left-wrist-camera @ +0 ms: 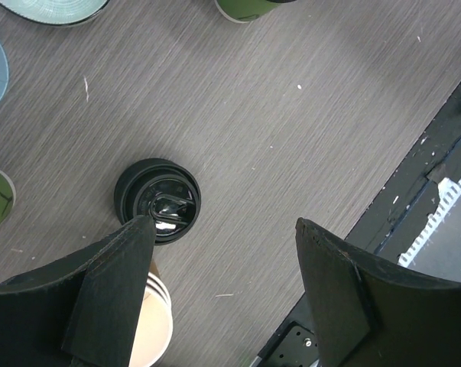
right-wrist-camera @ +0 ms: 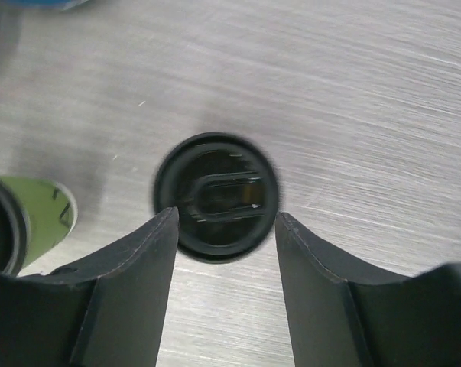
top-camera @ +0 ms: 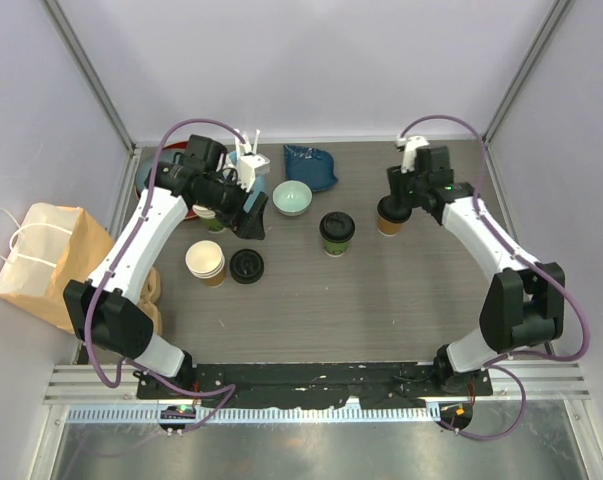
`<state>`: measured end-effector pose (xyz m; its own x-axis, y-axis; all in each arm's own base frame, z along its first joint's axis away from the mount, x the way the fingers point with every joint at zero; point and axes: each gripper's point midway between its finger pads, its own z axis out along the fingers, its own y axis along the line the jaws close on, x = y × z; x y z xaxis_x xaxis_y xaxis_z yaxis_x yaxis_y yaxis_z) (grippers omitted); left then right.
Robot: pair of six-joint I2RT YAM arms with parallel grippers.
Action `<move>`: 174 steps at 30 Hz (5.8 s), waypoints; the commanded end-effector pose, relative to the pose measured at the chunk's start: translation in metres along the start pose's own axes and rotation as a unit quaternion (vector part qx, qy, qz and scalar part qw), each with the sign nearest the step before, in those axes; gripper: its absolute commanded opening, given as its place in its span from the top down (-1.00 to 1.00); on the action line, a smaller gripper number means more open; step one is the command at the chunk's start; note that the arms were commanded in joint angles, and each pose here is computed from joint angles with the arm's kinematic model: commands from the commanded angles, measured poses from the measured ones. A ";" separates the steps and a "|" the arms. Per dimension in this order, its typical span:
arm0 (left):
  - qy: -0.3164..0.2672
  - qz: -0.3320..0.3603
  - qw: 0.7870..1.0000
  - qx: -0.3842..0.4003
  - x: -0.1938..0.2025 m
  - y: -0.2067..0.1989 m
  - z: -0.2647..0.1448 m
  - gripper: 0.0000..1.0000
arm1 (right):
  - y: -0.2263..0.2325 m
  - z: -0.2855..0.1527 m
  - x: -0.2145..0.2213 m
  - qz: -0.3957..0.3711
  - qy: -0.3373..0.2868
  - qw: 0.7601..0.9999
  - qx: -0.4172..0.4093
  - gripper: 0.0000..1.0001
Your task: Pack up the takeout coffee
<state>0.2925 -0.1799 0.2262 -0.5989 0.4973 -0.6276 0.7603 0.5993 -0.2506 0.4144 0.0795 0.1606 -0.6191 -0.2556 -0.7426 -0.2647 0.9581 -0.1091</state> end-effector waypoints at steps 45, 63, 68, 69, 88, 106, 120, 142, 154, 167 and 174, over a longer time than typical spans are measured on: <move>-0.027 0.047 0.995 0.081 -0.098 -0.097 0.099 -0.35 | 0.017 0.015 0.043 0.084 0.039 0.990 -0.106 0.33; 0.039 0.128 0.985 0.112 -0.076 -0.153 0.166 -0.19 | 0.062 -0.030 0.075 0.087 0.075 0.985 -0.125 0.31; 0.033 0.195 0.959 0.204 -0.071 -0.180 0.158 -0.22 | 0.069 -0.040 0.084 0.090 0.084 0.982 -0.141 0.20; 0.023 0.209 0.951 0.225 -0.072 -0.186 0.154 -0.25 | 0.070 -0.042 0.084 0.090 0.082 0.982 -0.144 0.17; -0.031 0.486 0.844 0.223 -0.058 -0.176 0.197 -0.25 | 0.070 -0.049 0.045 0.073 0.049 0.983 -0.163 -0.11; -0.008 0.531 0.818 0.219 -0.033 -0.156 0.235 0.00 | 0.066 -0.029 0.056 0.063 0.060 0.982 -0.168 -0.04; -0.023 0.535 0.816 0.217 -0.053 -0.167 0.203 -0.03 | 0.066 -0.025 0.060 0.064 0.068 0.981 -0.170 0.00; -0.015 0.549 0.819 0.169 -0.064 -0.149 0.219 -0.04 | 0.068 -0.023 0.064 0.061 0.073 0.980 -0.177 0.02; -0.026 0.553 0.816 0.167 -0.078 -0.157 0.204 -0.04 | 0.068 -0.021 0.063 0.062 0.074 0.980 -0.175 0.03; -0.004 0.565 0.812 0.149 -0.065 -0.139 0.235 -0.02 | 0.069 -0.021 0.065 0.063 0.077 0.979 -0.179 0.03; 0.008 0.559 0.814 0.159 -0.050 -0.137 0.244 0.02 | 0.071 -0.019 0.068 0.065 0.082 0.978 -0.182 0.10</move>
<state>0.2830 -0.4381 0.1272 0.5083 0.6305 -0.5866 0.8597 -0.4121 0.3020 0.3381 0.1234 0.1169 -0.7634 -0.1775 -0.6211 -0.3923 0.8913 0.2274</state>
